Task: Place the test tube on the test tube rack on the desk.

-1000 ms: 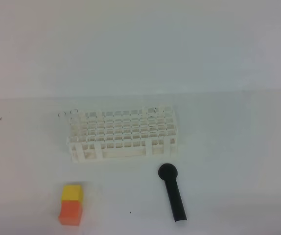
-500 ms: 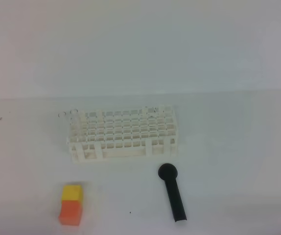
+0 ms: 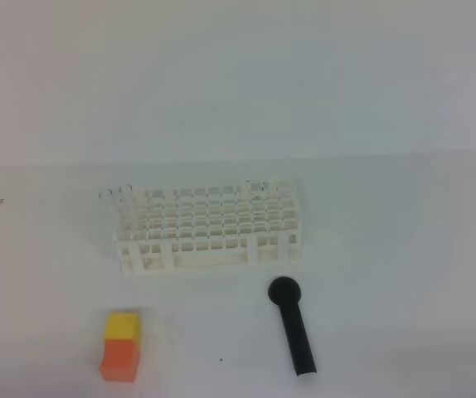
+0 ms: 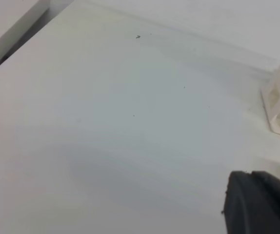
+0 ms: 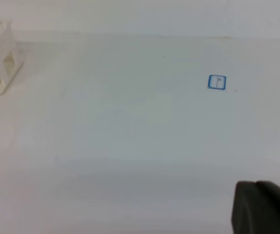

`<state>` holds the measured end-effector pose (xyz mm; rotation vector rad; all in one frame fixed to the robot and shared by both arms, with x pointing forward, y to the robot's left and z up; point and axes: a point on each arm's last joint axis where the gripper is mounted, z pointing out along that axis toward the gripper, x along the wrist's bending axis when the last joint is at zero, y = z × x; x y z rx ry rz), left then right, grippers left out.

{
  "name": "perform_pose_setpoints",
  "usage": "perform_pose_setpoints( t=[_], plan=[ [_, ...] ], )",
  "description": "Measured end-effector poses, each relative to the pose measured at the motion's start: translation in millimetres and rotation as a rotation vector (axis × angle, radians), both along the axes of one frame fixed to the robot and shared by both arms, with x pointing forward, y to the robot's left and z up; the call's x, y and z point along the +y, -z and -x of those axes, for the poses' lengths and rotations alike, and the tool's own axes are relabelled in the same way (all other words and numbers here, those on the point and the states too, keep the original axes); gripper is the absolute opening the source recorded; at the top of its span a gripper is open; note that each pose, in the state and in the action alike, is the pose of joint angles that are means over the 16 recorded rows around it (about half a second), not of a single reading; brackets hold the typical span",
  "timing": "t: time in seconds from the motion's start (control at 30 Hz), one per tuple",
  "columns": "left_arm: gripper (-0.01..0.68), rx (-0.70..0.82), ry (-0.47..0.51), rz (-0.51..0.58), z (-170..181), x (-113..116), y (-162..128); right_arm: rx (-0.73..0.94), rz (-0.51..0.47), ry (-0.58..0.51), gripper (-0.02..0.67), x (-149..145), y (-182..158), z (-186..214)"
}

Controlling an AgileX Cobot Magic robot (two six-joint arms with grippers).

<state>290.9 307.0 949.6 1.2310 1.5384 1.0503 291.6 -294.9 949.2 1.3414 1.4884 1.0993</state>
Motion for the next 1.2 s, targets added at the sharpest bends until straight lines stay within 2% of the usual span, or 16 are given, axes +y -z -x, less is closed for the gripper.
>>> perform_pose_setpoints(
  t=[0.9,1.2],
  plan=[
    [-0.001,0.006,0.001,0.0,-0.1,0.0,1.9,0.002,0.002,0.0,-0.001,-0.1,-0.2,0.1],
    [-0.001,0.005,0.046,0.0,-0.4,-2.4,1.8,0.003,0.002,0.0,-0.001,-0.1,-0.2,0.1]
  ],
)
